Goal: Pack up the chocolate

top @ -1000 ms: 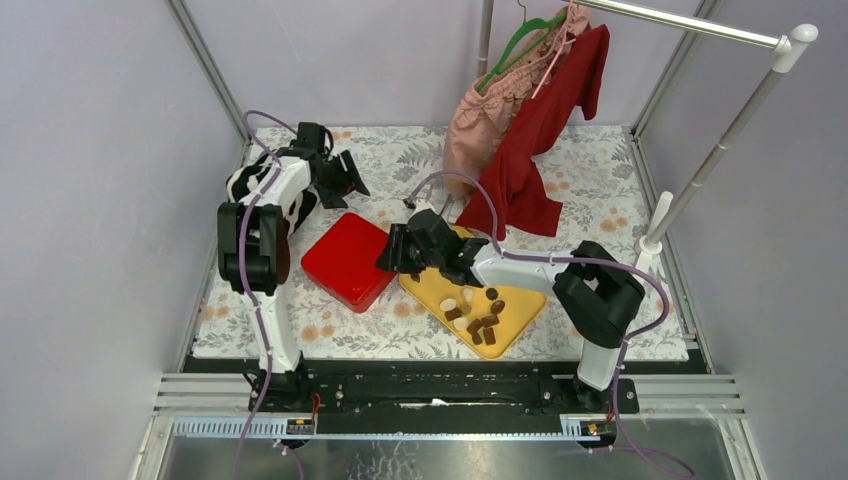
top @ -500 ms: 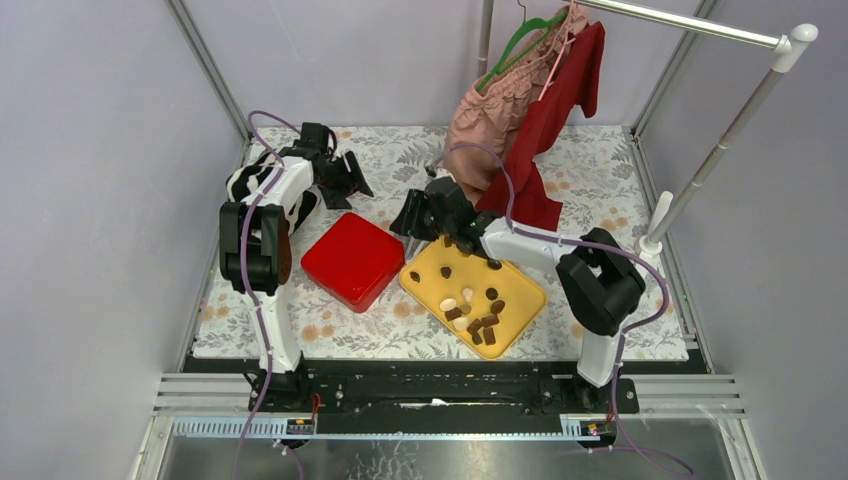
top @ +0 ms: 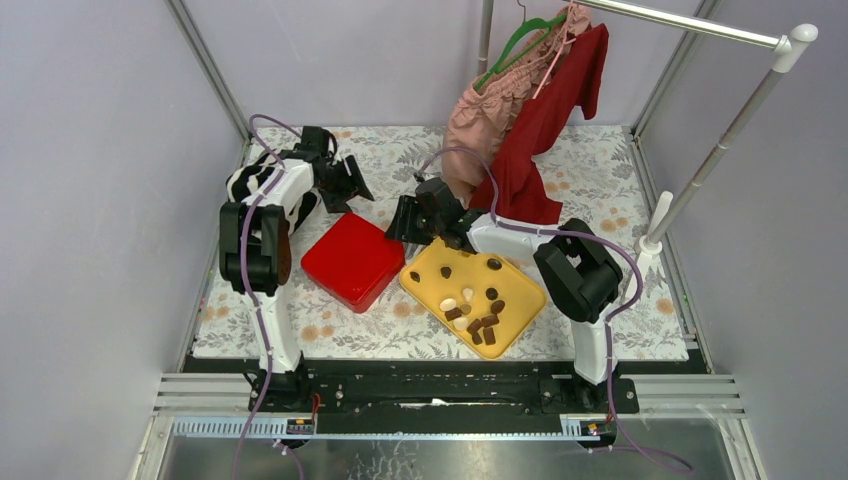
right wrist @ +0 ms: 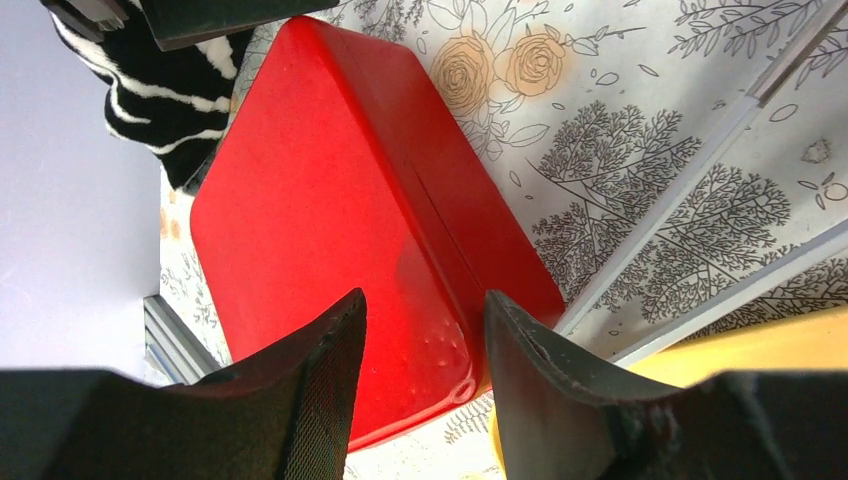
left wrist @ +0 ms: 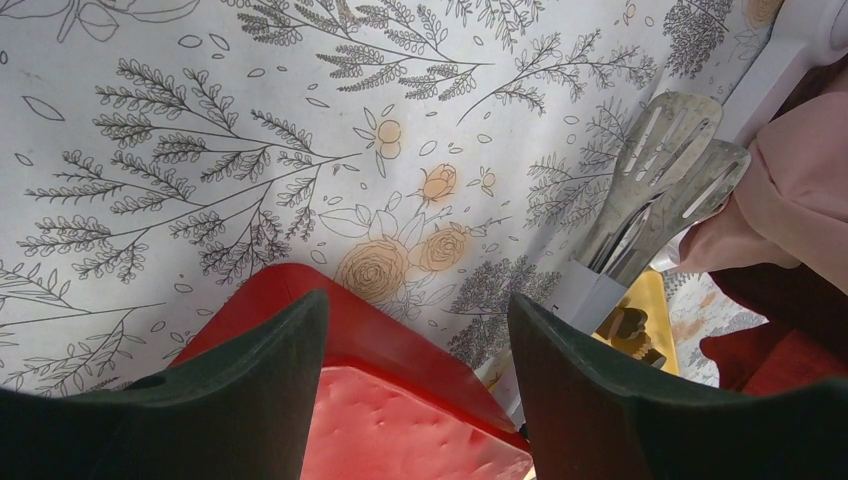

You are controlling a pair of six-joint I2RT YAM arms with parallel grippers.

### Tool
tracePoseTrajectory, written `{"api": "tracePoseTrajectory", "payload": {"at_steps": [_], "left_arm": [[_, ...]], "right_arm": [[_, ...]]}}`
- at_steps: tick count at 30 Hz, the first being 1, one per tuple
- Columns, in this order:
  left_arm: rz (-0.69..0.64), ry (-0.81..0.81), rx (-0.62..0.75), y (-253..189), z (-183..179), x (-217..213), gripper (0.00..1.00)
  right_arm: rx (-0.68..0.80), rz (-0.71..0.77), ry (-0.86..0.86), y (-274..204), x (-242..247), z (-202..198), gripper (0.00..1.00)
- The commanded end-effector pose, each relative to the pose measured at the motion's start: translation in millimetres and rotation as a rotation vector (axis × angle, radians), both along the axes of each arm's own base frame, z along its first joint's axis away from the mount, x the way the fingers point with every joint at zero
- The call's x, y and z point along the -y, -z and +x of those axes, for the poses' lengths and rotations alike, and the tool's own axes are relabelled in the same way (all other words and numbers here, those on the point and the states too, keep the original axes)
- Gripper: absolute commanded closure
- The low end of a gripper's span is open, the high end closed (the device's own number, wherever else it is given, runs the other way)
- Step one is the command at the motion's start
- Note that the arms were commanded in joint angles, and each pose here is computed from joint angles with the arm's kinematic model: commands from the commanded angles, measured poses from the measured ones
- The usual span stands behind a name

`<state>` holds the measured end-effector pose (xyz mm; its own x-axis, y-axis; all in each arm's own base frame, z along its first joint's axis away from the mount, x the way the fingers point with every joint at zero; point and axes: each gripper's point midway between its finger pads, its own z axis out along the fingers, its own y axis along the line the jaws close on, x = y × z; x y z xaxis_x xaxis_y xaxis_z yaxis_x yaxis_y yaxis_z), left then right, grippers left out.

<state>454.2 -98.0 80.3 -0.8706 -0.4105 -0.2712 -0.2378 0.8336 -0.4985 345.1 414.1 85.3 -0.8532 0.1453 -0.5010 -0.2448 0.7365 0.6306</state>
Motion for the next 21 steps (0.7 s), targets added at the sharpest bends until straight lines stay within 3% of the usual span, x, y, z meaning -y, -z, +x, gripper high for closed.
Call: {"api": "tracePoseTrajectory", "payload": {"at_steps": [1,14,21], "left_arm": [[-0.008,0.019,0.05,-14,0,2,0.28],[-0.012,0.017,0.056,-17,0,2,0.28],[0.029,-0.011,0.091,-31,0,-6,0.27]], "right_arm": [[0.057,0.072,-0.06,-29,-17,3,0.46],[0.063,0.083,-0.042,-28,-11,0,0.47],[0.154,0.037,0.088,-49,17,11,0.36]]}}
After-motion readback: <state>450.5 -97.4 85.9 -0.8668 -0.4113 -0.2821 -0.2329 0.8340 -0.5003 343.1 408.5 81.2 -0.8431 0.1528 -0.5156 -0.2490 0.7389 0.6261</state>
